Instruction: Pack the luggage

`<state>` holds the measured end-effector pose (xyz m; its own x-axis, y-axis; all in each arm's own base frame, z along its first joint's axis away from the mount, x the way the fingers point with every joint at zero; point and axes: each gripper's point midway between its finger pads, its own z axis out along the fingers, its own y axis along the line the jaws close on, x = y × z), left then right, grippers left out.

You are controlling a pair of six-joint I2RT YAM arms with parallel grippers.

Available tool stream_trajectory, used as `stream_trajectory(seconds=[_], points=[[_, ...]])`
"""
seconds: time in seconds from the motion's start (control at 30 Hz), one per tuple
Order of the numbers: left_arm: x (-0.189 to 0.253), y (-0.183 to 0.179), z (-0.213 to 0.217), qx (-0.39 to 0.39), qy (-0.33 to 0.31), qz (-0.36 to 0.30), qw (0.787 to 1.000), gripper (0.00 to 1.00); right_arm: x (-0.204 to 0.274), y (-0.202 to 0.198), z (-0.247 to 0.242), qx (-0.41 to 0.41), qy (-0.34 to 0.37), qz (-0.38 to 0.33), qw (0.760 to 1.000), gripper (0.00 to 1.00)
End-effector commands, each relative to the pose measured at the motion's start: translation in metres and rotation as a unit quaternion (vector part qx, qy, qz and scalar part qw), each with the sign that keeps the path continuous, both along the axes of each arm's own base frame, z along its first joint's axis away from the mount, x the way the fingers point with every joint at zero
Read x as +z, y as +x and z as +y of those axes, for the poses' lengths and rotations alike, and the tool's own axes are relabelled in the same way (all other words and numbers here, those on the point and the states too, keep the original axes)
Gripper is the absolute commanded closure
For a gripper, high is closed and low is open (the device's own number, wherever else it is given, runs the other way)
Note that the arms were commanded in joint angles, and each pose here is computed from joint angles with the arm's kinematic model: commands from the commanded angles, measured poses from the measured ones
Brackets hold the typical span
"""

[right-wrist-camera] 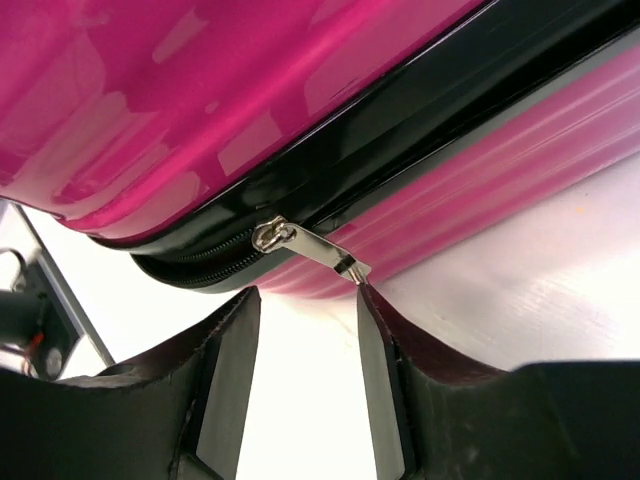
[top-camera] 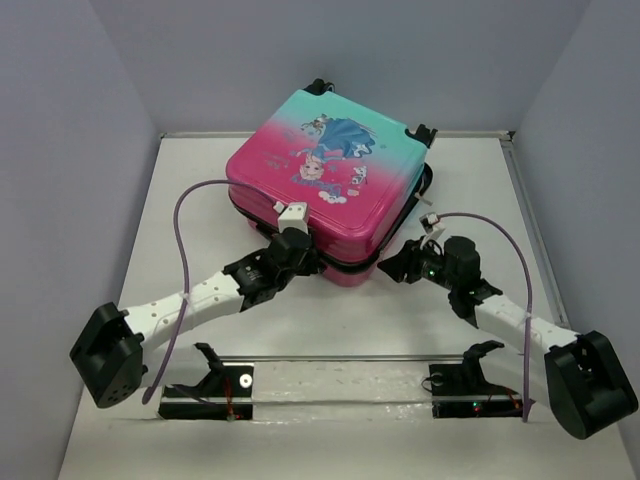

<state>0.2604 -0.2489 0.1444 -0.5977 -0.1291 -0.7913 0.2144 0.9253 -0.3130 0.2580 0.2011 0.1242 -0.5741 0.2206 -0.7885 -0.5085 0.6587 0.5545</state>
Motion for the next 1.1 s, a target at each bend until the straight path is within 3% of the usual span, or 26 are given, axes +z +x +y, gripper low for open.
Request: stream_trajectory(seconds=[0.0,0.17,0.3,0.43,0.6,0.87,1.07], points=[[0.050,0.020,0.005,0.042,-0.091,-0.078,0.992,0.63,0.019,0.008,0.000,0.000,-0.018,-0.063,0.998,0.56],[0.052,0.002,0.014,0.016,-0.098,-0.077,0.992,0.64,0.033,0.018,0.000,-0.004,-0.027,-0.095,0.995,0.41],[0.045,-0.010,0.013,-0.005,-0.099,-0.058,0.993,0.74,0.033,0.022,0.014,0.046,-0.035,-0.100,0.993,0.41],[0.019,-0.015,0.016,-0.001,-0.088,-0.035,0.996,0.91,0.027,0.020,0.014,0.058,-0.052,-0.103,0.992,0.46],[0.001,-0.017,0.005,-0.024,-0.089,-0.019,0.996,0.91,0.011,0.021,0.011,0.045,-0.049,-0.101,0.993,0.51],[0.014,-0.010,-0.023,-0.060,-0.124,-0.033,0.990,0.91,0.005,0.010,0.030,0.103,-0.006,-0.102,0.989,0.60],[0.013,-0.003,-0.037,-0.074,-0.118,-0.034,0.990,0.91,0.005,0.002,0.026,0.094,0.008,-0.102,0.990,0.61]])
